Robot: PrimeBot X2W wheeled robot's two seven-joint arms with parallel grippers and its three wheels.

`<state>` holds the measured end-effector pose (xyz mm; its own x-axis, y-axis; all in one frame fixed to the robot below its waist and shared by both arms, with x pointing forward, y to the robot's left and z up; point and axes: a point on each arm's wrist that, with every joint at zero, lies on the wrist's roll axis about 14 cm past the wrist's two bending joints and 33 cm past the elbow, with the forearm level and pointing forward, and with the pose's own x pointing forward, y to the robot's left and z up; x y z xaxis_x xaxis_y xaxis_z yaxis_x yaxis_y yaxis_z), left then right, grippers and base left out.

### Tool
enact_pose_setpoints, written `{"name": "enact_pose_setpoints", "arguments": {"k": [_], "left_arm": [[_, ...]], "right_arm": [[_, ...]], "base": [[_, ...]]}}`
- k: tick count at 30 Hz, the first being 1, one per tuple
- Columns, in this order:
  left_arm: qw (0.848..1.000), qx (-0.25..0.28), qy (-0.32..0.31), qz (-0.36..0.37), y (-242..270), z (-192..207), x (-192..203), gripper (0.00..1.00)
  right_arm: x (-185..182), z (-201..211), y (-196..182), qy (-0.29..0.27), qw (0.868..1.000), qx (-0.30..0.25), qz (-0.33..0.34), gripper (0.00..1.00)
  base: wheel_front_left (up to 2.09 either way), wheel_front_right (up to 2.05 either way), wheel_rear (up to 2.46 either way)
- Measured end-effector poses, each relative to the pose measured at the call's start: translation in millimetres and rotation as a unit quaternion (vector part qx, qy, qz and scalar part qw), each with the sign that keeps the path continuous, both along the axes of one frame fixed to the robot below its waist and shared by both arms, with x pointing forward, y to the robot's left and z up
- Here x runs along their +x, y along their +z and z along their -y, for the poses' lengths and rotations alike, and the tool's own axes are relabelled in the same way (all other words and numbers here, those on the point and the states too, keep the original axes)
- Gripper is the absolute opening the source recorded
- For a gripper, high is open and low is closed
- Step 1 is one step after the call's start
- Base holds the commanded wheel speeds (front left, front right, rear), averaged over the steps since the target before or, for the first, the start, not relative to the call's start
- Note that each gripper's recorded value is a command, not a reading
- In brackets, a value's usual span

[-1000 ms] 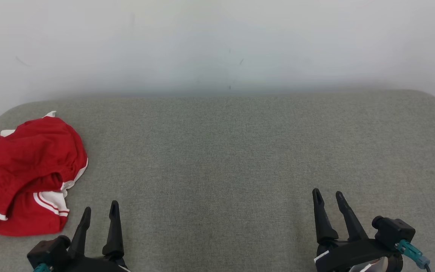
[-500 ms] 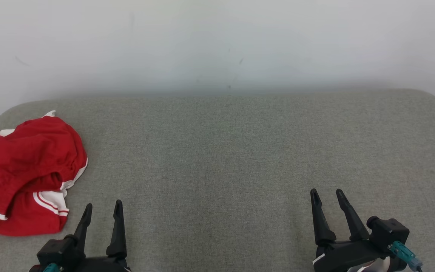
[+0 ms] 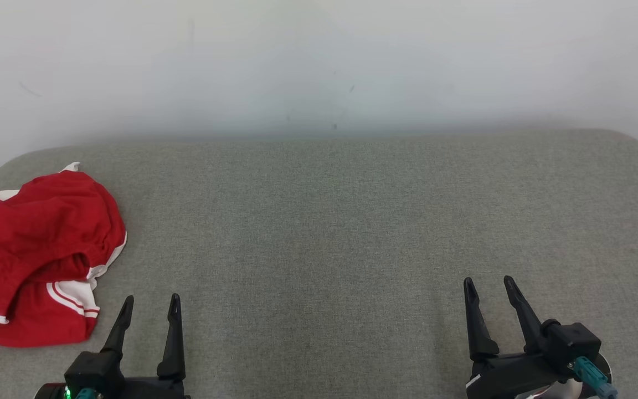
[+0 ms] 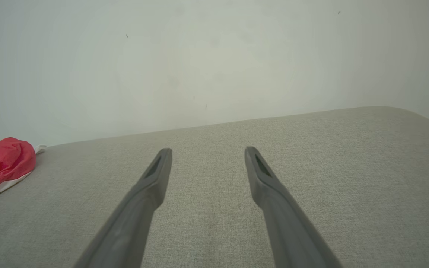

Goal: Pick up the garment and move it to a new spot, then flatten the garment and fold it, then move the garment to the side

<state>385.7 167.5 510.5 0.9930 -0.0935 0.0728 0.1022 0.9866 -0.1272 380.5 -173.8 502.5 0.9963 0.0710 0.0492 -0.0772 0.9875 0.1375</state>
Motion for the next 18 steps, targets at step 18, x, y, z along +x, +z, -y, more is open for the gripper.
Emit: {"name": "enact_pose_setpoints", "arguments": {"k": [18], "left_arm": [[0.998, 0.057, 0.004, 0.012, 0.6, -6.0, -1.7, 1.00]], "right_arm": [[-2.6, 5.1, -2.4, -0.002, 0.998, -0.061, 0.006, 1.00]], "base": [[0.00, 0.00, 0.00]]}}
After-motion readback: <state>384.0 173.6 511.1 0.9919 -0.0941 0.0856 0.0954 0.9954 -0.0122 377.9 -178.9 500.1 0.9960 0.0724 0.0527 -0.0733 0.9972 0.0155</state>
